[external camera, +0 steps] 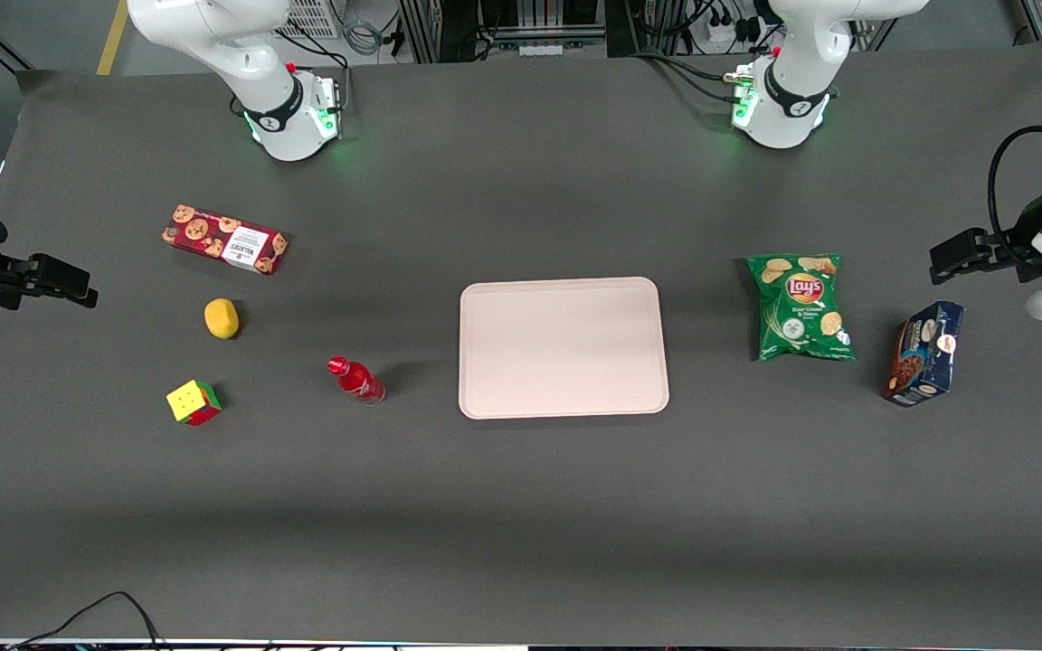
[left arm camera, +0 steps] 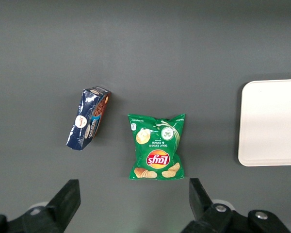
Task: Place coke bottle on tray
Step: 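Reach the right gripper down to the red Coca-Cola bottle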
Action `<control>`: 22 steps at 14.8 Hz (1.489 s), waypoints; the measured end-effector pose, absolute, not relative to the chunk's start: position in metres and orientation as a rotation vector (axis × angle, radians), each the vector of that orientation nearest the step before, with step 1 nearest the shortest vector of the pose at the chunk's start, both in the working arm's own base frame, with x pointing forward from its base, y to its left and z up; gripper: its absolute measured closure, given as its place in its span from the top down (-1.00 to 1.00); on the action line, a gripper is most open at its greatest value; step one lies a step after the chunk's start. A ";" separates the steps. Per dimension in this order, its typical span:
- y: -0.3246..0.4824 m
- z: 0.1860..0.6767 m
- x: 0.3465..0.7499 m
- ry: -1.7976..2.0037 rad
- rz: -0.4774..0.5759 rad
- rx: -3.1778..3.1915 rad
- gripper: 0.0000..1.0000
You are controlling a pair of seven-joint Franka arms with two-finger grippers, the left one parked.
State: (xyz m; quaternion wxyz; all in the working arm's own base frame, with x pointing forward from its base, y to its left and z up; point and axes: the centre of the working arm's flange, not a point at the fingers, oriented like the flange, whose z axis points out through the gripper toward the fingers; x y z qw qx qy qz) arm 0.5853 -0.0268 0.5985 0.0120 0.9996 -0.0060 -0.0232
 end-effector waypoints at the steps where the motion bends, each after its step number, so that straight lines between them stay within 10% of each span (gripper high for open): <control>1: -0.027 0.598 0.585 -0.019 -0.073 3.117 1.00; 11: 0.085 0.584 0.591 -0.011 -0.053 3.133 1.00; 22: 0.187 0.416 0.602 0.054 -0.103 3.162 1.00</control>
